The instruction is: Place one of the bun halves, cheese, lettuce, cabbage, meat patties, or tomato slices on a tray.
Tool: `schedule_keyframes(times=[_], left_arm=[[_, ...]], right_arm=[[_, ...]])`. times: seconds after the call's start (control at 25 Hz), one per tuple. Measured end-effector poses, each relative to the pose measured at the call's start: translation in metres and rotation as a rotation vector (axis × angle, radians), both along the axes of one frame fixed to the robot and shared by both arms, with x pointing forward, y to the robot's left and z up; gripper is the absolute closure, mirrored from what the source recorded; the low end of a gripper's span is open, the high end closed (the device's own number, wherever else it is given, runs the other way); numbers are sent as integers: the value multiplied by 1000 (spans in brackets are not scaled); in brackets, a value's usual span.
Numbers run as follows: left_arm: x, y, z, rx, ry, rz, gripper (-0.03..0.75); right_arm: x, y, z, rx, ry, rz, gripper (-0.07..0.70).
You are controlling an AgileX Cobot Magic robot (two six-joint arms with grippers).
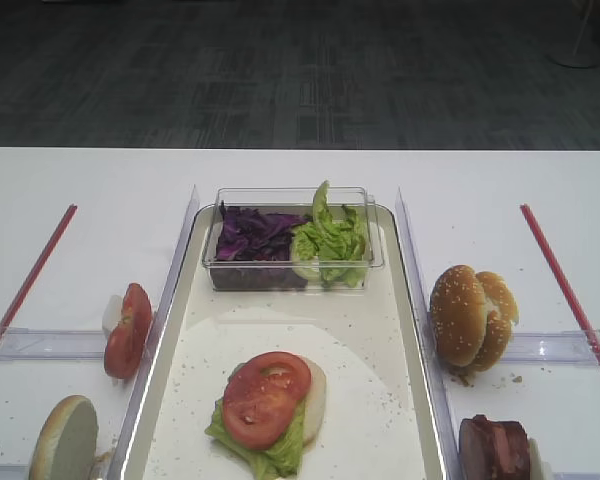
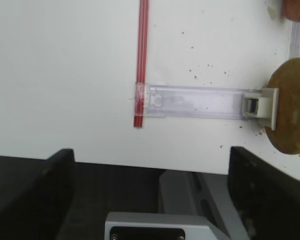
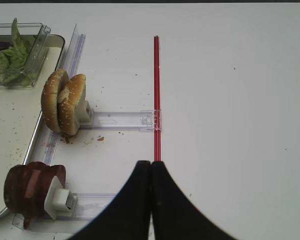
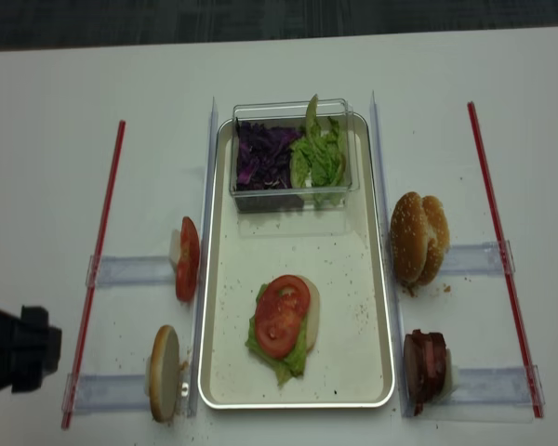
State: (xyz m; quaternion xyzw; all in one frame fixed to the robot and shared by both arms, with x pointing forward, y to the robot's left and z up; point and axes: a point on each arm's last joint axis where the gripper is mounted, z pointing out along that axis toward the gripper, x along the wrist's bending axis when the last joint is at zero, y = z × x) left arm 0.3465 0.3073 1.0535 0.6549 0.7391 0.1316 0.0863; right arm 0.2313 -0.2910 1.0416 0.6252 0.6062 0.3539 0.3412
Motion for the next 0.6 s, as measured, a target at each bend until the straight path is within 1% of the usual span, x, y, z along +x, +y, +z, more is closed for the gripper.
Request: schedule_keyframes(times=[0.2, 0.32, 0.4, 0.6], left_arm=[[-43, 1, 1, -11, -170, 21, 149], [-64, 1, -3, -15, -259, 24, 149], [-77, 2, -9, -17, -299, 26, 149], [-100, 2, -8, -21, -448, 26, 149]], right_arm=[[0, 0, 0, 0, 0, 0, 267], [0, 0, 0, 2, 0, -1, 267], [0, 0, 0, 2, 0, -1, 267], [0, 0, 0, 2, 0, -1, 267]])
